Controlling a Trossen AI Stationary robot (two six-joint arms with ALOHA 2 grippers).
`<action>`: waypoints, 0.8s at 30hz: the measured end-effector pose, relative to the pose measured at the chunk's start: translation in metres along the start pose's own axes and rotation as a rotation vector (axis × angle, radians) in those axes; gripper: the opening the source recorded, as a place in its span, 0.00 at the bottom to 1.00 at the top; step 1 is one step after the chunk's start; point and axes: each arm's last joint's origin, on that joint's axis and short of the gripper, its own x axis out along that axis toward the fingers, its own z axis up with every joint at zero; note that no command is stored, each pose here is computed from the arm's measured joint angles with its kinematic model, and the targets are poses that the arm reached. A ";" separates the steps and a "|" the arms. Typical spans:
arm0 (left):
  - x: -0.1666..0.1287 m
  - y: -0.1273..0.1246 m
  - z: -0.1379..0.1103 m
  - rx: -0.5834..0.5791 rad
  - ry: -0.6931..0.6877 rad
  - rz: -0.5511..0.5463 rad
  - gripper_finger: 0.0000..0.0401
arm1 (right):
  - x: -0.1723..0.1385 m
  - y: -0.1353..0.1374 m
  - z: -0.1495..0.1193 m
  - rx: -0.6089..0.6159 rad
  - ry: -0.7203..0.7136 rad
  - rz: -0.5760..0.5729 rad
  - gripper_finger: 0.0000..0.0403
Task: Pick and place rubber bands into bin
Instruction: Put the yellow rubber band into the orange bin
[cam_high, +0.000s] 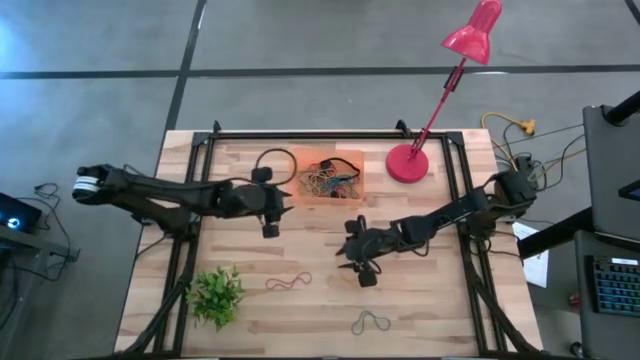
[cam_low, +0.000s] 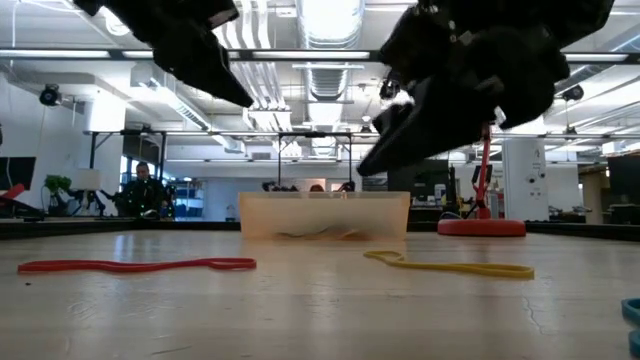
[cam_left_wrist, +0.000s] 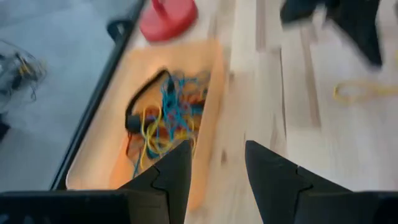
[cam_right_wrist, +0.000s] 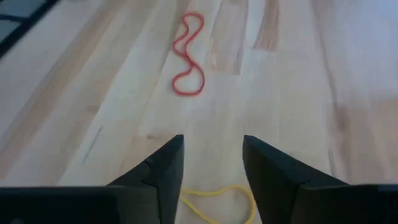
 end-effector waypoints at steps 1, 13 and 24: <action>-0.002 0.000 -0.003 -0.013 -0.036 0.002 0.34 | 0.002 0.000 -0.003 0.004 0.014 0.001 0.40; -0.020 0.002 -0.037 -0.093 -0.185 0.012 0.34 | 0.026 -0.005 -0.020 0.039 0.094 -0.020 0.50; -0.028 0.005 -0.040 -0.103 -0.213 0.014 0.34 | 0.043 -0.018 -0.027 0.134 0.142 -0.021 0.55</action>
